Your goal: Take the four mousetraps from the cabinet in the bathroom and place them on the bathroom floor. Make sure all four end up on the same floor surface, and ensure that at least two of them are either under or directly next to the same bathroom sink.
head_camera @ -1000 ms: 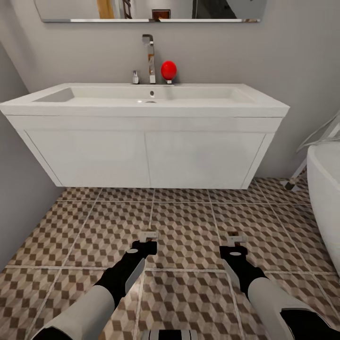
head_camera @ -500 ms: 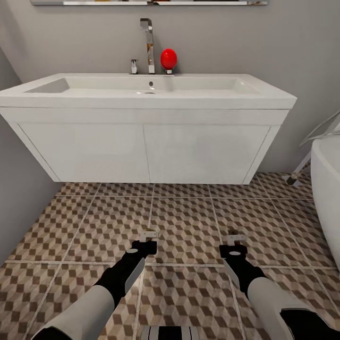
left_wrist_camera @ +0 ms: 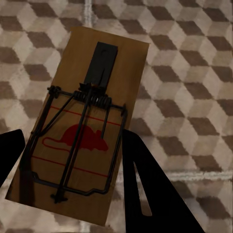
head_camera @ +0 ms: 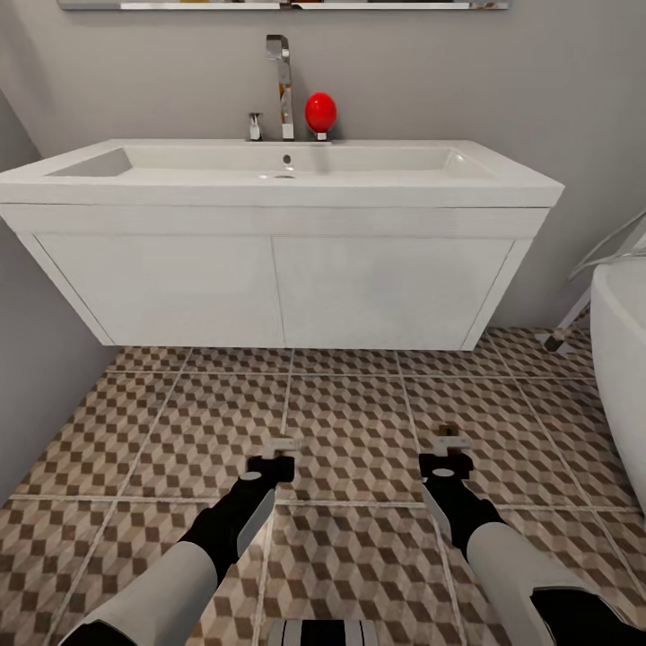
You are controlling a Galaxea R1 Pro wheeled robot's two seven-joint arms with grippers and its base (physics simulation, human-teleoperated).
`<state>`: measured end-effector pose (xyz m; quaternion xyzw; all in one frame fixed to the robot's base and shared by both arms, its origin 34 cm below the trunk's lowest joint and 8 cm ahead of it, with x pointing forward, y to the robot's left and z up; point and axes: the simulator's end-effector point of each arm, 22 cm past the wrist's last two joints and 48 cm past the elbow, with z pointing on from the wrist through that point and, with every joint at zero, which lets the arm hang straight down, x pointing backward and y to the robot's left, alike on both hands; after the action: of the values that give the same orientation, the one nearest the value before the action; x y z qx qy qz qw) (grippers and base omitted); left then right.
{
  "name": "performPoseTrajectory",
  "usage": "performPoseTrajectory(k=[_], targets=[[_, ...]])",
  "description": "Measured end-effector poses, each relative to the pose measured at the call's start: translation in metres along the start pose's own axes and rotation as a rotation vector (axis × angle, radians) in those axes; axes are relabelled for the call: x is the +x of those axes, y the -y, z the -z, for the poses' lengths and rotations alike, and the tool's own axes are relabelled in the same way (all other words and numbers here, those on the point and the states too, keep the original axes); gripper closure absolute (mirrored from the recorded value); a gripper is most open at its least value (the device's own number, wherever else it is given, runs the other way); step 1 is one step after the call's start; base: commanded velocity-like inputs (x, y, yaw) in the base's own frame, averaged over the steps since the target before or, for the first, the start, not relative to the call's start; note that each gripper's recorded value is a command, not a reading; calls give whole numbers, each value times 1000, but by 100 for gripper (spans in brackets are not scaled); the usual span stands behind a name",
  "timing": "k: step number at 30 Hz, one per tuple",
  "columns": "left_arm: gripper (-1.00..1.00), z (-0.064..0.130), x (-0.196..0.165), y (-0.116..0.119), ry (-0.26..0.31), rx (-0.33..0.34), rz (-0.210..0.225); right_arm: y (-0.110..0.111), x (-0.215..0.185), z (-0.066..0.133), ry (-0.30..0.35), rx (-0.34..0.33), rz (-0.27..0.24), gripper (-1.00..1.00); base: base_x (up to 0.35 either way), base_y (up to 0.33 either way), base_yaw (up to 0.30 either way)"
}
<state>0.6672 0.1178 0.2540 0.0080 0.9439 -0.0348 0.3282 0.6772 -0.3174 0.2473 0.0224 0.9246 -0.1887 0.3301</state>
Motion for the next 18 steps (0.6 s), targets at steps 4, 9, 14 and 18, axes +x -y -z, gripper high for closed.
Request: performPoseTrajectory(k=[4,9,14,18], targets=[[100,1,-1,-10,2,-47,-2,-1,1,0,-3,1,2,100,0,0,0],[100,1,-1,-15,-2,-69,4,0,2,0,-6,2,3,100,0,0,0],[100,1,-1,-16,0,-70,8,0,2,0,-8,1,2,100,0,0,0],[100,1,1,-16,-11,-73,6,1,2,0,-8,2,2,100,0,0,0]])
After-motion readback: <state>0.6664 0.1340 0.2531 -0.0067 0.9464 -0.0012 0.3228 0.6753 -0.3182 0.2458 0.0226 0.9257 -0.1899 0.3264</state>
